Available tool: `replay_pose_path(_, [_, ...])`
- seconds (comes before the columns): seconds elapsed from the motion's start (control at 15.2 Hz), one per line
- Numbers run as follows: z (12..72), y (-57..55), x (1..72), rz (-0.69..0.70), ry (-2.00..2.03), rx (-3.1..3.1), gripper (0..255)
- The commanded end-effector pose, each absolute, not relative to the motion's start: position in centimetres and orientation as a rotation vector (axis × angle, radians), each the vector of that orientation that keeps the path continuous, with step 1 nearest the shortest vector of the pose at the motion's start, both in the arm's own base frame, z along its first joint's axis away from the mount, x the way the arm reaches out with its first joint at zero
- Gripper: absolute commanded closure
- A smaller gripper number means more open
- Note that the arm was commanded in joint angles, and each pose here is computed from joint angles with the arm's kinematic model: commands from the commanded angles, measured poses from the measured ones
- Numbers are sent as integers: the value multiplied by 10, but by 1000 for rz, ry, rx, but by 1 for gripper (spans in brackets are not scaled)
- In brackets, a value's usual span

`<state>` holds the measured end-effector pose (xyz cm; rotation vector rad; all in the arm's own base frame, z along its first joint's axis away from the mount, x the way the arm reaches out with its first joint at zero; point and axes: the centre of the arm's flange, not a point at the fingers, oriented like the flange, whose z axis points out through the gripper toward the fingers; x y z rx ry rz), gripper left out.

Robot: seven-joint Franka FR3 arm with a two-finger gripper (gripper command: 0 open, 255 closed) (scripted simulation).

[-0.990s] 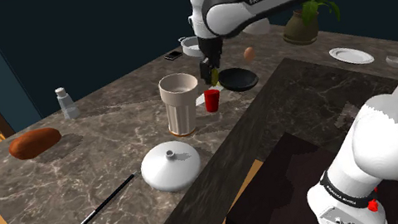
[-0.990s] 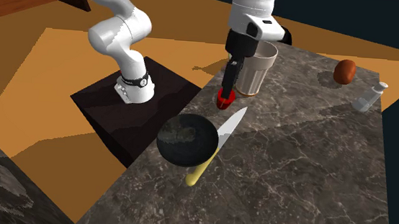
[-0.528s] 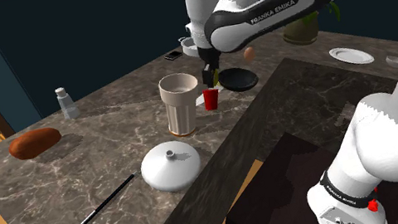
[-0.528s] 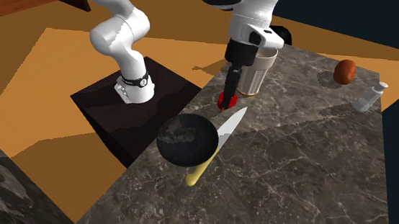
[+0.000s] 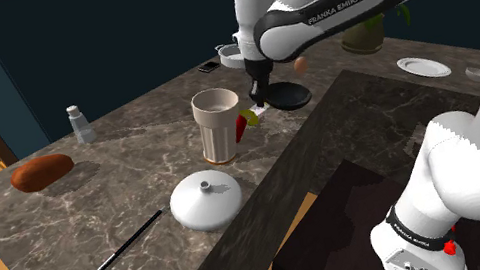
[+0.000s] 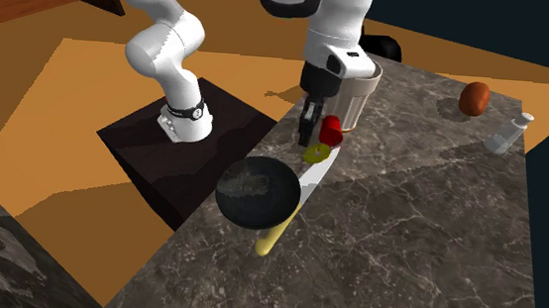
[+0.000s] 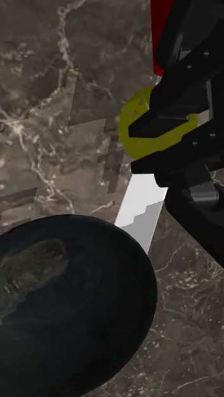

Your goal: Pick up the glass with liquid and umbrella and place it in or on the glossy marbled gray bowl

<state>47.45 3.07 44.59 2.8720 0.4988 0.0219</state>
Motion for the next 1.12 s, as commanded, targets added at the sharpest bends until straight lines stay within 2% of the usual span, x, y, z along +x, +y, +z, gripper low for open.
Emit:
replay_pose_path(0.0, [442,42,470,13,343,3129,255])
replay_pose_path(0.33, [441,43,476,13,350,3120,255])
replay_pose_path(0.4, [441,43,476,13,350,3120,0])
replay_pose_path(0.66, [442,104,518,-17,-740,2908,0])
replay_pose_path(0.73, [441,110,528,-21,-898,2841,0])
replay_pose_path(1.06, [415,106,526,-21,-898,2841,0])
